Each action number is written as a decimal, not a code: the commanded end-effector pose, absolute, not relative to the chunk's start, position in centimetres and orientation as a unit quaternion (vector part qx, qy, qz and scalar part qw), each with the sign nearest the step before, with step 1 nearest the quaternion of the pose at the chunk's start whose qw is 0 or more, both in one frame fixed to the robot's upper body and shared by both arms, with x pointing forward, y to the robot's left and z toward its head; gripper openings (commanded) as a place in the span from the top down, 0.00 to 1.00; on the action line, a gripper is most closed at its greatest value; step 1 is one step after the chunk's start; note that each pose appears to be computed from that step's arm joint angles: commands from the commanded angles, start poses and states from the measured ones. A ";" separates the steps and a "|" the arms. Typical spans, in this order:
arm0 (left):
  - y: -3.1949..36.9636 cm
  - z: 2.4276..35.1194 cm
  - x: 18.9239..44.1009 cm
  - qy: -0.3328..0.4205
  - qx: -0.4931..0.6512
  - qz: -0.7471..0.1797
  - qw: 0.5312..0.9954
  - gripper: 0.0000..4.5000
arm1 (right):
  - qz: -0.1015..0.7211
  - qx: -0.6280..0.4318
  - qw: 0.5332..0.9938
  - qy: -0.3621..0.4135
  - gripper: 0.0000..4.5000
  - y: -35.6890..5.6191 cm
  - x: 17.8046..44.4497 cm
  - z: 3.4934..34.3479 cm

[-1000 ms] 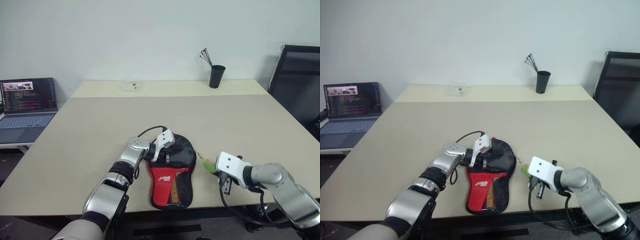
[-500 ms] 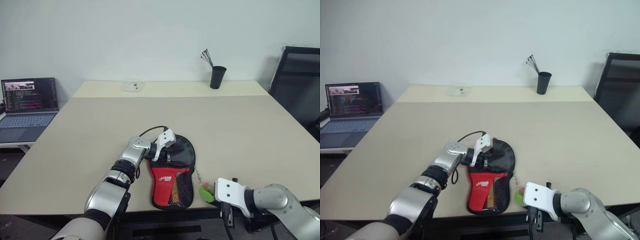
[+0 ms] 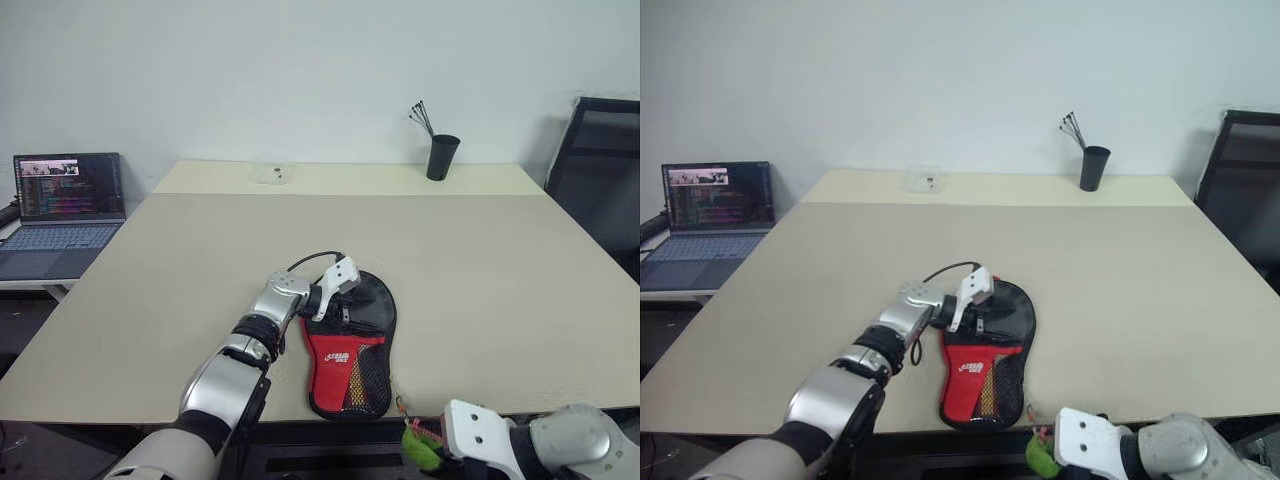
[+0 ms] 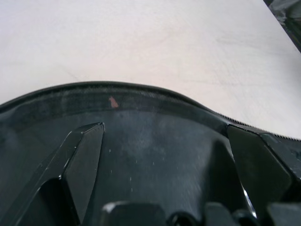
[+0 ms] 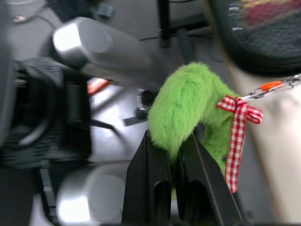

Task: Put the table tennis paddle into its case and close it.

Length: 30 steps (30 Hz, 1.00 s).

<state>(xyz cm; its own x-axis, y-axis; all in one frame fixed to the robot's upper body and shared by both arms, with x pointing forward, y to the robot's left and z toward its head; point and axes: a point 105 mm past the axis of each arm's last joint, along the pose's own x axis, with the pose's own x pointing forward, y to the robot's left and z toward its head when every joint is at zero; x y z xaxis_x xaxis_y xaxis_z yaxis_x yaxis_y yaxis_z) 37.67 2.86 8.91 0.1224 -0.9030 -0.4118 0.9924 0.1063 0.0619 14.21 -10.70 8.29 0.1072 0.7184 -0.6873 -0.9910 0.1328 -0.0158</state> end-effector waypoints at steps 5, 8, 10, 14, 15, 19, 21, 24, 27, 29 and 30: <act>2.3 8.3 37.6 0.152 0.175 -0.646 0.727 0.00 | 0.674 -0.191 0.666 0.255 0.99 -8.3 11.0 8.9; 2.3 8.4 37.7 0.150 0.177 -0.645 0.728 0.00 | 0.677 -0.185 0.668 0.249 0.99 -7.9 10.9 9.0; 2.3 8.4 37.7 0.150 0.178 -0.646 0.727 0.00 | 0.669 -0.193 0.673 0.248 0.99 -7.8 11.3 8.9; 2.4 8.3 37.7 0.150 0.179 -0.646 0.726 0.00 | 0.656 -0.202 0.680 0.258 0.99 -8.1 11.8 8.8; 2.4 8.3 37.7 0.149 0.179 -0.646 0.727 0.00 | 0.650 -0.207 0.684 0.259 0.94 -8.3 12.1 8.9; 2.6 8.2 37.6 0.148 0.176 -0.645 0.729 0.00 | 0.642 -0.211 0.691 0.258 0.70 -8.7 12.8 9.6; 2.6 8.0 37.6 0.147 0.174 -0.644 0.730 0.00 | 0.636 -0.209 0.699 0.253 0.55 -8.9 13.4 10.2; 2.7 7.8 37.6 0.146 0.169 -0.642 0.734 0.00 | 0.628 -0.190 0.716 0.240 0.32 -9.1 14.3 11.3; 3.0 7.6 37.5 0.147 0.166 -0.639 0.736 0.00 | 0.619 -0.174 0.732 0.224 0.08 -9.1 15.4 12.6; 3.3 7.5 37.5 0.146 0.162 -0.637 0.739 0.00 | 0.601 -0.180 0.750 0.209 0.01 -9.5 16.9 13.4; 3.5 7.4 37.4 0.145 0.159 -0.636 0.741 0.00 | 0.591 -0.184 0.759 0.202 0.01 -9.7 17.6 13.8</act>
<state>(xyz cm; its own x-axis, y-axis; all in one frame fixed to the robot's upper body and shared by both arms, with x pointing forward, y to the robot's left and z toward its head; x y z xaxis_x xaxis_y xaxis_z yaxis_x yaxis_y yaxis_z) 37.69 2.77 8.59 0.1444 -0.9068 -0.3961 0.9892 0.1220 0.0815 16.73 -9.42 12.91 0.1741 0.8209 -0.5439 -0.9789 0.2040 -0.0055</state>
